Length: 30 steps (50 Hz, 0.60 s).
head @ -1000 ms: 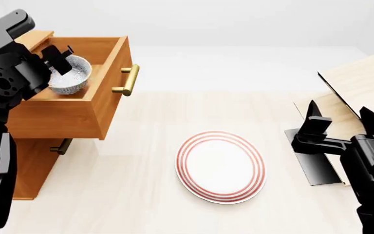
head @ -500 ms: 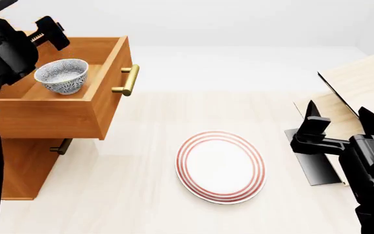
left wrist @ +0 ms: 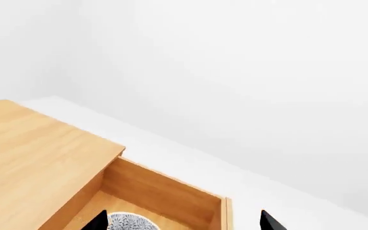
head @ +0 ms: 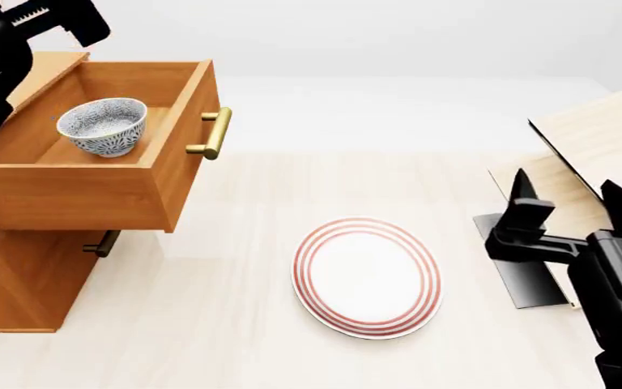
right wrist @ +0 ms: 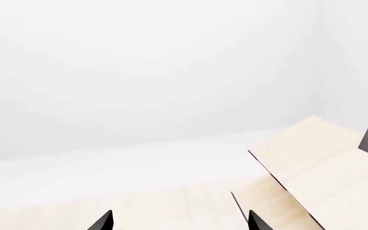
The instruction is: Open the top drawer of the cabinet and put the bowl in it.
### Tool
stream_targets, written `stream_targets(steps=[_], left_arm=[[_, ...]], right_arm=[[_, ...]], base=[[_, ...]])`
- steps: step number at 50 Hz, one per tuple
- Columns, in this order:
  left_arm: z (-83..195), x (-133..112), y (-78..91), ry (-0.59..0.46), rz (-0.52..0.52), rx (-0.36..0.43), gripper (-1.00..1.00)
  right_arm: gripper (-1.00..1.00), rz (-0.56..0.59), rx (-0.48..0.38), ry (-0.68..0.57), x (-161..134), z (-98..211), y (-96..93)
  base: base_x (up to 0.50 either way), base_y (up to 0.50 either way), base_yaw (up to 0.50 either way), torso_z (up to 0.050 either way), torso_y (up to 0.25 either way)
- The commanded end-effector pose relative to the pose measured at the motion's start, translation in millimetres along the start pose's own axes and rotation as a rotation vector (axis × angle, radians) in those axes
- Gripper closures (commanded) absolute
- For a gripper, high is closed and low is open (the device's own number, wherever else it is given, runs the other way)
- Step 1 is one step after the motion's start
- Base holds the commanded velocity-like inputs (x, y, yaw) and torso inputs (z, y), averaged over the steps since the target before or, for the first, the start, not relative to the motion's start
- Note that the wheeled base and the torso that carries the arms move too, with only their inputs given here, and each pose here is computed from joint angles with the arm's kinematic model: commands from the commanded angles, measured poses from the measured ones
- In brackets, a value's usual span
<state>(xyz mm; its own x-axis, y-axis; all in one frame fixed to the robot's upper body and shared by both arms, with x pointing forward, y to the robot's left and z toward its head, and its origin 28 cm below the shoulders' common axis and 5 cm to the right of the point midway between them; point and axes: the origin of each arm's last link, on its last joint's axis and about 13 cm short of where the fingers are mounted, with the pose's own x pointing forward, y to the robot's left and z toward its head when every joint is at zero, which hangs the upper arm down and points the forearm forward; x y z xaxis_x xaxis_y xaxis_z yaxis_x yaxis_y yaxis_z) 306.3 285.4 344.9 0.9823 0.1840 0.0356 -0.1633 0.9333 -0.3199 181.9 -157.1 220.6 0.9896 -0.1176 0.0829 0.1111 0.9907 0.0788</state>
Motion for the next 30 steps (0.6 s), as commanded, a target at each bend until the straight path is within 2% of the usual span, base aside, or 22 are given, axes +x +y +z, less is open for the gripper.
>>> stream_targets(steps=[1, 7, 13, 23, 30], left_arm=[[-18.0, -71.5, 3.6, -0.084, -0.173, 0.105, -1.00], [-29.1, -94.8, 11.0, -0.129, -0.215, 0.183, -1.00], [-28.1, -115.8, 17.0, -0.193, -0.272, 0.256, -1.00], [-2.9, -143.4, 16.0, -0.291, -0.384, 0.282, -1.00], [10.2, -156.6, 16.5, -0.352, -0.402, 0.319, -1.00]], right_arm=[[-1.00, 0.006, -0.002, -0.044, -13.3, 5.3, 0.8], [-1.00, 0.010, -0.006, -0.095, -24.0, 16.5, 0.3], [-1.00, 0.004, -0.017, -0.139, -32.4, 28.5, -1.4], [-1.00, 0.030, -0.054, -0.229, -45.0, 54.8, 3.3], [-1.00, 0.035, -0.070, -0.271, -49.8, 68.2, 4.2]], base=[[0.00, 0.00, 0.00, 0.000, 0.000], [0.00, 0.00, 0.00, 0.000, 0.000], [0.00, 0.00, 0.00, 0.000, 0.000], [0.00, 0.00, 0.00, 0.000, 0.000], [0.00, 0.00, 0.00, 0.000, 0.000]])
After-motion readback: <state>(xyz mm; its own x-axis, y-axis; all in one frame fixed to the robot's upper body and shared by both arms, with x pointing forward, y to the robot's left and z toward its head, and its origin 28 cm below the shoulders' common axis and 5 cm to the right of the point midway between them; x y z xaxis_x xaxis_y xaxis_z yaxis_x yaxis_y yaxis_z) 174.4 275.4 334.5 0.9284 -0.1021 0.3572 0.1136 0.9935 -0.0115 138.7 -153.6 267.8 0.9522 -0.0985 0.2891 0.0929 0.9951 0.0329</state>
